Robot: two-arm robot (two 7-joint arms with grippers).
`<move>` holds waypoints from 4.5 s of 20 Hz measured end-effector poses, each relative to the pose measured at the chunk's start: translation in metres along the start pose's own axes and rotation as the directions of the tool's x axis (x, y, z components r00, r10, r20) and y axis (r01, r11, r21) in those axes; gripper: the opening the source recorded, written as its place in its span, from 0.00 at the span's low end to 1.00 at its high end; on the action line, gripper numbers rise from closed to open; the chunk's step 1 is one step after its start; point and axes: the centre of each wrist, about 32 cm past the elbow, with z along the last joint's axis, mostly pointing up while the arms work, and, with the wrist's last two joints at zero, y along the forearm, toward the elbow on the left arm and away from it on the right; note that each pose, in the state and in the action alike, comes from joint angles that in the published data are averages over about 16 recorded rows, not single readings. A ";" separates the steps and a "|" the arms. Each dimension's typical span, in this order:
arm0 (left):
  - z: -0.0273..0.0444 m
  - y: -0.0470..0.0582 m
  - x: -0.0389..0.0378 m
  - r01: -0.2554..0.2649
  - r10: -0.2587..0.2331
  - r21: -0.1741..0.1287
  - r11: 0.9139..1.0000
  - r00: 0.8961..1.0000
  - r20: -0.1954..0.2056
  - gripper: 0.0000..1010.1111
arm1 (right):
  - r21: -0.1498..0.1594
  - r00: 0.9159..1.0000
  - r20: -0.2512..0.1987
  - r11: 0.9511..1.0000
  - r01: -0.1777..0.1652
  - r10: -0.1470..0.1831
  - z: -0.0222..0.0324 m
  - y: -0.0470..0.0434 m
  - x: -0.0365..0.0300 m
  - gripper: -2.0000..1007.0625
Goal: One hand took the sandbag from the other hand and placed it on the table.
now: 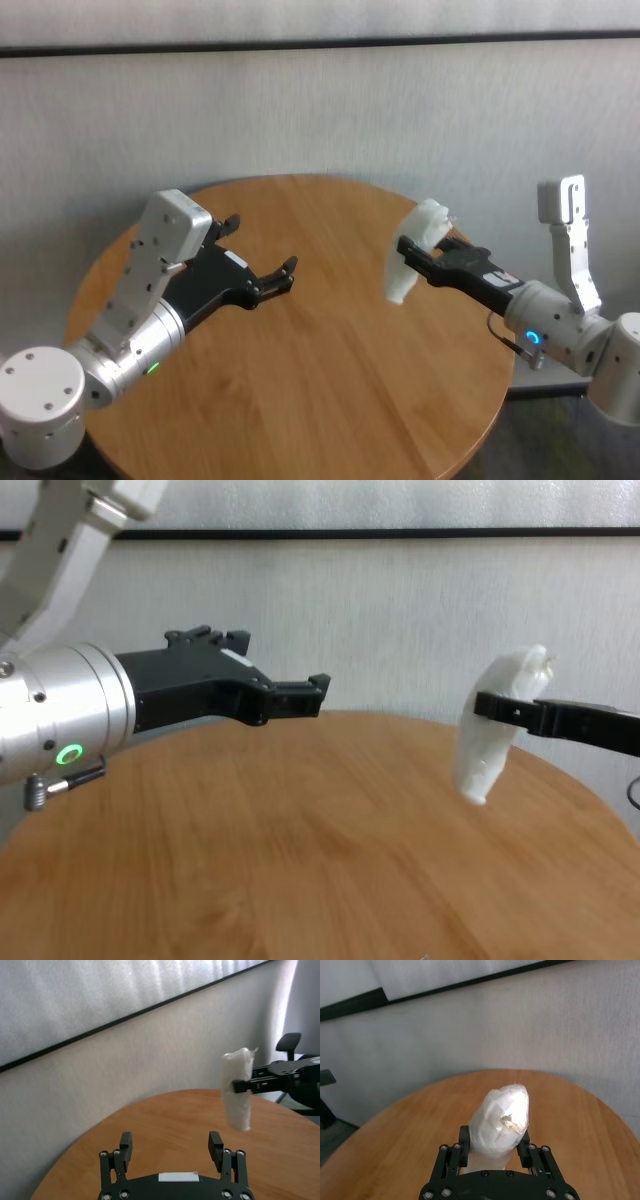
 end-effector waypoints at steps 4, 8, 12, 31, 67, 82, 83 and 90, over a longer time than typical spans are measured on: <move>-0.0008 -0.004 0.0004 -0.023 0.023 0.024 0.999 1.000 0.000 0.99 | -0.039 0.999 0.029 0.999 0.020 -0.019 0.0009 -0.0024 0.0054 0.54; -0.0016 -0.006 0.0005 -0.037 0.037 0.041 0.998 0.999 -0.002 0.99 | -0.083 0.998 0.059 0.996 0.034 -0.029 0.0018 -0.0038 0.0094 0.54; -0.0017 -0.006 0.0008 -0.040 0.040 0.046 0.998 0.999 -0.003 0.99 | -0.122 0.996 0.084 0.992 0.043 -0.033 0.0028 -0.0044 0.0117 0.54; -0.0014 -0.005 0.0002 -0.029 0.029 0.037 0.999 1.000 -0.003 0.99 | -0.229 0.982 0.142 0.961 0.153 -0.122 0.0050 -0.0031 0.0156 0.54; -0.0012 -0.005 0.0000 -0.027 0.027 0.034 0.999 1.000 -0.003 0.99 | -0.272 0.980 0.139 0.946 0.178 -0.144 0.0046 -0.0014 0.0178 0.97; -0.0012 -0.005 0.0000 -0.027 0.027 0.034 0.999 1.000 -0.003 0.99 | -0.267 0.980 0.141 0.947 0.177 -0.143 0.0048 -0.0015 0.0172 1.00; -0.0012 -0.005 0.0000 -0.027 0.027 0.034 0.999 1.000 -0.003 0.99 | -0.265 0.979 0.144 0.948 0.177 -0.143 0.0049 -0.0015 0.0168 1.00; -0.0012 -0.005 0.0000 -0.027 0.027 0.034 0.999 1.000 -0.003 0.99 | -0.222 0.974 0.187 0.960 0.168 -0.128 0.0055 -0.0022 0.0101 1.00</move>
